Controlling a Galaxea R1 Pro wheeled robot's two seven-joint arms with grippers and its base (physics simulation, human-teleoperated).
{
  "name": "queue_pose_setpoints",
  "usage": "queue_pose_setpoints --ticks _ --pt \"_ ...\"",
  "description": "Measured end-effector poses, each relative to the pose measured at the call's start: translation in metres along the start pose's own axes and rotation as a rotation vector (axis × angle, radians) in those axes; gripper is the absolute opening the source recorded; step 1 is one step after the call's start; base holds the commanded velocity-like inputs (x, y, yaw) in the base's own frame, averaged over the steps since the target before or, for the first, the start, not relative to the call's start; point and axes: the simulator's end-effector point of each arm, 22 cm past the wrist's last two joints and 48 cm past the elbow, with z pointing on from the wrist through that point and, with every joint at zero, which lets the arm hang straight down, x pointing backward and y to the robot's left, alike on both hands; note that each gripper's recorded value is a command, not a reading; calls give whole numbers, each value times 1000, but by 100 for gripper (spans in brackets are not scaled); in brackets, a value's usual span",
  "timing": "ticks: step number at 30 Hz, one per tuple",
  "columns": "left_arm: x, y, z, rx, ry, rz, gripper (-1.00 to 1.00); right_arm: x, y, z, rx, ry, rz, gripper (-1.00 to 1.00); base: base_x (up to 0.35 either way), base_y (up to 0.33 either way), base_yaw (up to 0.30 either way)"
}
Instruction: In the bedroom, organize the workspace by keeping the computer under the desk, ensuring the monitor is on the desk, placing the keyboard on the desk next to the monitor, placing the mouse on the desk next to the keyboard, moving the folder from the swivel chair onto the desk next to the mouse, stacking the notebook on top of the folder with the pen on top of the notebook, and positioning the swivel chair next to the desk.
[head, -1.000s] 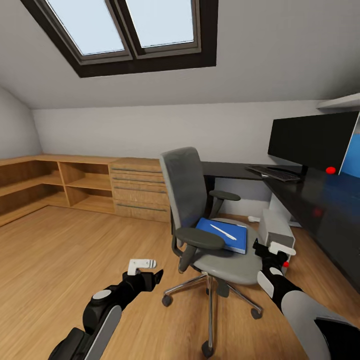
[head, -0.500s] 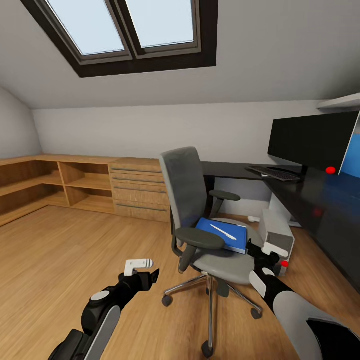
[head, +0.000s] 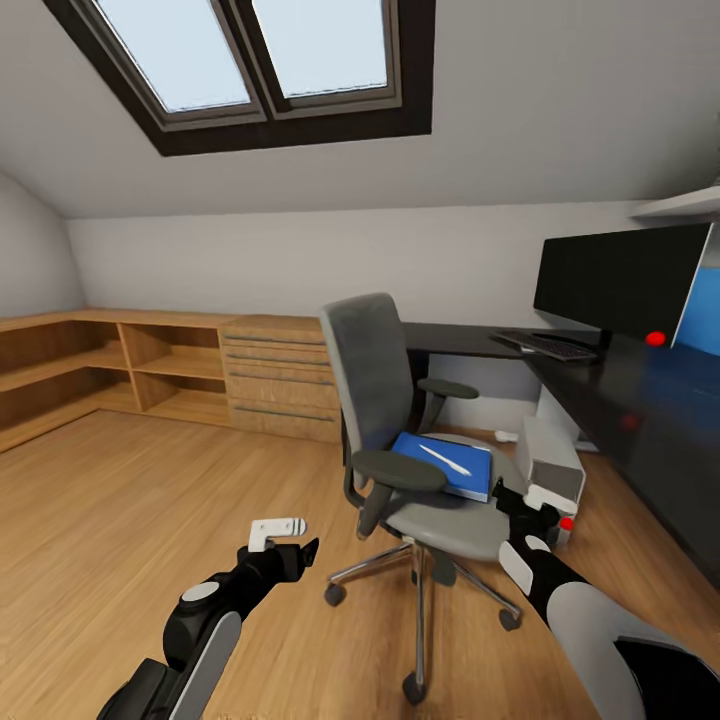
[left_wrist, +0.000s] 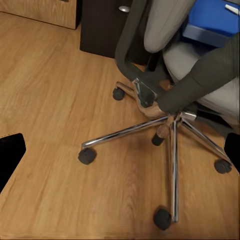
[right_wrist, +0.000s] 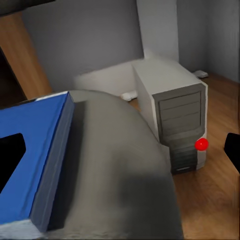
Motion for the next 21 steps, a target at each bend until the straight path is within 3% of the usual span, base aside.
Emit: queue_pose_setpoints --ticks 5,7,12,21 --pt "0 0 0 0 0 0 100 1 -1 0 3 4 7 100 -306 0 0" --pt "0 0 0 0 0 0 100 4 -4 0 14 14 32 100 -229 0 0" --pt "0 0 0 1 -1 0 100 7 -12 1 33 29 81 100 -56 0 0" --pt "0 -1 0 2 1 -1 100 10 -10 2 7 48 156 100 -7 0 0"
